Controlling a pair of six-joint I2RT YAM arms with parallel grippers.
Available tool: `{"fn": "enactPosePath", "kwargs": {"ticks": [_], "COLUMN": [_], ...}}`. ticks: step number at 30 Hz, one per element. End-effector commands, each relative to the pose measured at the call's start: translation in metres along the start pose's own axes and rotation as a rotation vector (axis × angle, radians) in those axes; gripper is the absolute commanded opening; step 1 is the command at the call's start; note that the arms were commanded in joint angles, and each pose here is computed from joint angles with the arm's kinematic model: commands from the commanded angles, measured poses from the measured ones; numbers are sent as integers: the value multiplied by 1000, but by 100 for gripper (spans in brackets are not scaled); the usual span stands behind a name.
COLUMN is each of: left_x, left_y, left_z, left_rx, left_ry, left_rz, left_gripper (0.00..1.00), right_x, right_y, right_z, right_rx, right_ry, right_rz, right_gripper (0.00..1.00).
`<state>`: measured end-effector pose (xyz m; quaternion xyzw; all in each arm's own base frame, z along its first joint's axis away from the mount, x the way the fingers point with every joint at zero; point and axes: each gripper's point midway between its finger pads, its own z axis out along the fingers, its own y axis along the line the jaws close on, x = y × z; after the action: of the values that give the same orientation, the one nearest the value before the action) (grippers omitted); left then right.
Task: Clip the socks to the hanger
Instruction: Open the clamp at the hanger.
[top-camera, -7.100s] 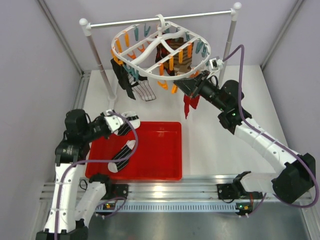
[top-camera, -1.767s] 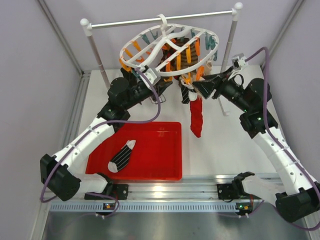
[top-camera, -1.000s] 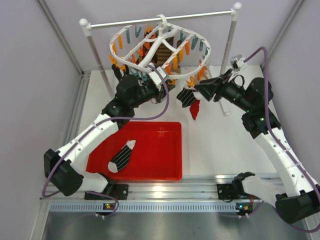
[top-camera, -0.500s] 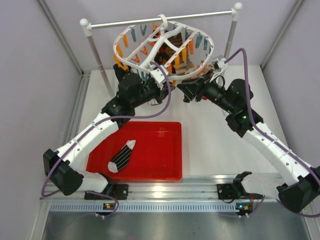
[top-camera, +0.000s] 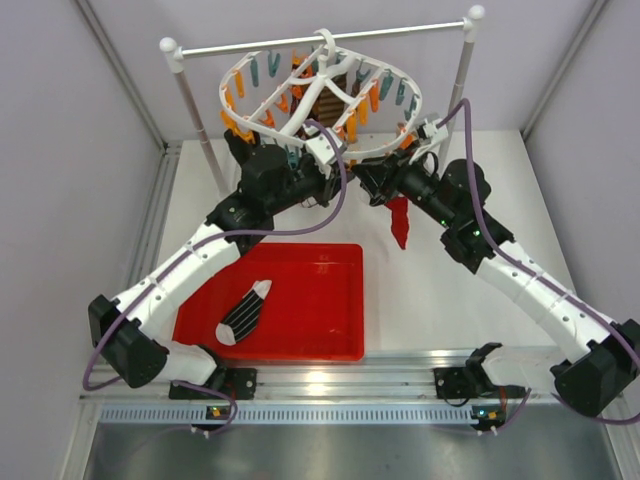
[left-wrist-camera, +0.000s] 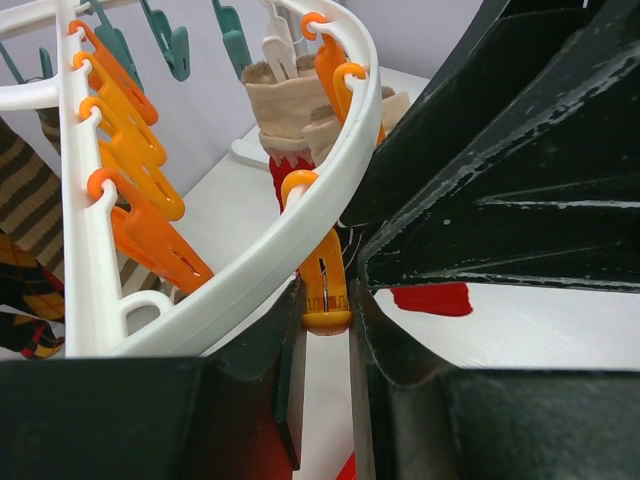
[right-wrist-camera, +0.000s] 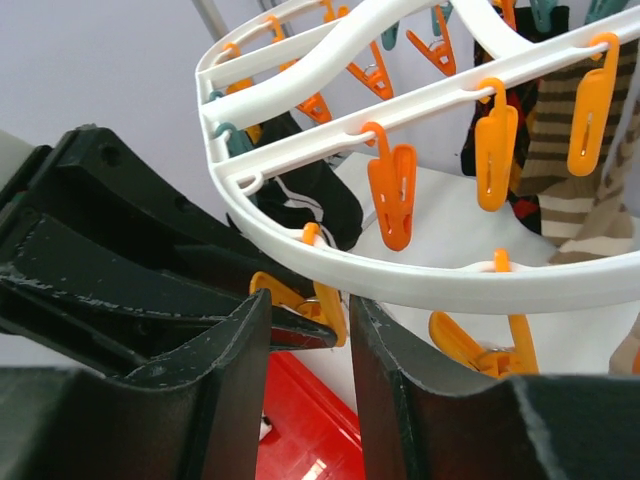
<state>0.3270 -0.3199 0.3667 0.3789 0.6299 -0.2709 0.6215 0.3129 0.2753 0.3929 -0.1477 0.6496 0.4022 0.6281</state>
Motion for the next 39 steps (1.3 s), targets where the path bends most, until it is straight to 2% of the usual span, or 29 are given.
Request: {"fn": "enactPosePath", "kwargs": {"ticks": [1, 11, 18, 19, 21, 25, 29, 36, 39], "left_x": [-10, -13, -9, -10, -10, -3, 4, 2, -9], "left_y": [-18, -26, -34, -35, -32, -26, -23, -17, -13], "left_z": [0, 1, 0, -1, -3, -8, -17, -26, -27], "left_rx": [60, 79, 110, 111, 96, 43, 3, -45, -67], "left_ry": [-7, -6, 8, 7, 6, 18, 4, -38, -96], "left_rz": [-15, -29, -49, -53, -56, -80, -91, -98, -84], "left_gripper": [7, 11, 15, 16, 19, 40, 53, 55, 55], "right_x": [-11, -11, -13, -14, -16, -17, -21, -24, -23], "right_y": [-1, 2, 9, 10, 12, 14, 14, 23, 23], "right_z": [6, 12, 16, 16, 15, 13, 11, 8, 7], "right_rx": [22, 2, -30, -36, -49, -62, -76, -123, -125], "right_ry": [-64, -75, -79, -83, -87, -89, -90, -85, -81], "right_rz": [-16, 11, 37, 45, 50, 84, 123, 168, 182], "right_gripper": [36, 31, 12, 6, 0, 0, 0, 0, 0]}}
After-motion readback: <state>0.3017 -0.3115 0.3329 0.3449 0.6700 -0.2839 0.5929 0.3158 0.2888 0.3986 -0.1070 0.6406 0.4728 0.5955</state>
